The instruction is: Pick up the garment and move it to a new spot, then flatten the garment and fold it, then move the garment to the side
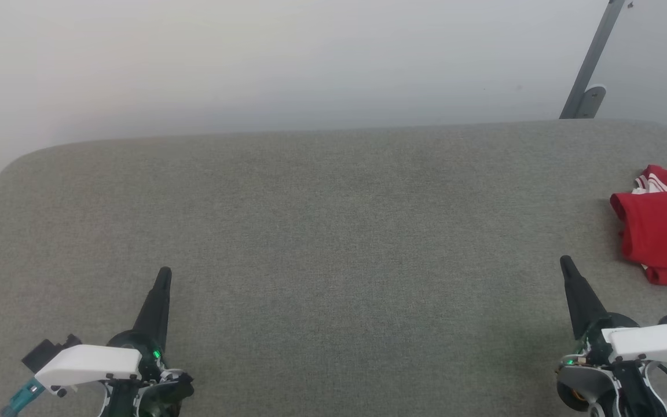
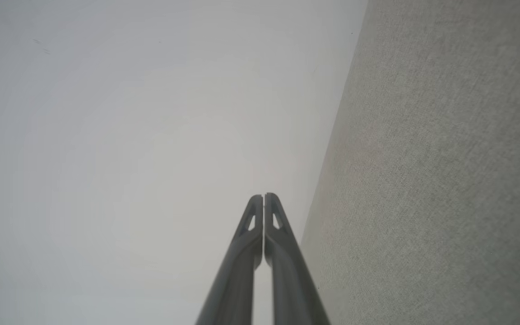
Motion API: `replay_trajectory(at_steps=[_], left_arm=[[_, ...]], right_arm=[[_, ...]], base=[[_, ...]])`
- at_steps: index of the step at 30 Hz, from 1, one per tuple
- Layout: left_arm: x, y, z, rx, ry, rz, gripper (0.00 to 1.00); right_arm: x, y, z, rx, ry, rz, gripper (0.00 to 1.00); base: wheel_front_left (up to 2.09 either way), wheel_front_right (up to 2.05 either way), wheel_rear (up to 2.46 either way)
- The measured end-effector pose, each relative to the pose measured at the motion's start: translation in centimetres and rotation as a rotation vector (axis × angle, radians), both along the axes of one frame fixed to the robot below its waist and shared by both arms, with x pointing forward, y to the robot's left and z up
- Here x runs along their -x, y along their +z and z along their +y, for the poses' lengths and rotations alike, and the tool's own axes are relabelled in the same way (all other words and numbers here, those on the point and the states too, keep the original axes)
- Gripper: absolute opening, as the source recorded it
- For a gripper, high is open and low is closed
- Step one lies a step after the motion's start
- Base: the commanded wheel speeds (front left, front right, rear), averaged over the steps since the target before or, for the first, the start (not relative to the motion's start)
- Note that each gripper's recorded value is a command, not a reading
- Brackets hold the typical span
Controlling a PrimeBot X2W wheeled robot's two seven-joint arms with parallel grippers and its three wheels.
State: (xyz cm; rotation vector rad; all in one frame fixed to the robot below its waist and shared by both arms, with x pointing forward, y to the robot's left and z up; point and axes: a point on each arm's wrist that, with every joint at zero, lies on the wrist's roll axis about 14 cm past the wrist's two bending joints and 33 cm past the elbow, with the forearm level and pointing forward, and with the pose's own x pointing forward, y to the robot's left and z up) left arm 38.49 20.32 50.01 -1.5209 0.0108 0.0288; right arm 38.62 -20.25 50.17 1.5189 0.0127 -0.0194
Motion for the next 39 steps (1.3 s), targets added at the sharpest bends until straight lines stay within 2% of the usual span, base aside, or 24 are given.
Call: replay_trajectory(at_steps=[8, 39], left_arm=[[-0.28, 0.40, -0.29, 0.051, -0.012, -0.015, 0.00], [-0.28, 0.41, -0.30, 0.051, -0.012, -0.015, 0.00]], right_arm=[[-0.17, 0.27, 0.24, -0.052, 0.005, -0.011, 0.00], [-0.19, 0.33, 0.23, -0.053, 0.005, -0.013, 0.00]], base=[[0.00, 0.00, 0.00], [0.00, 0.00, 0.00]])
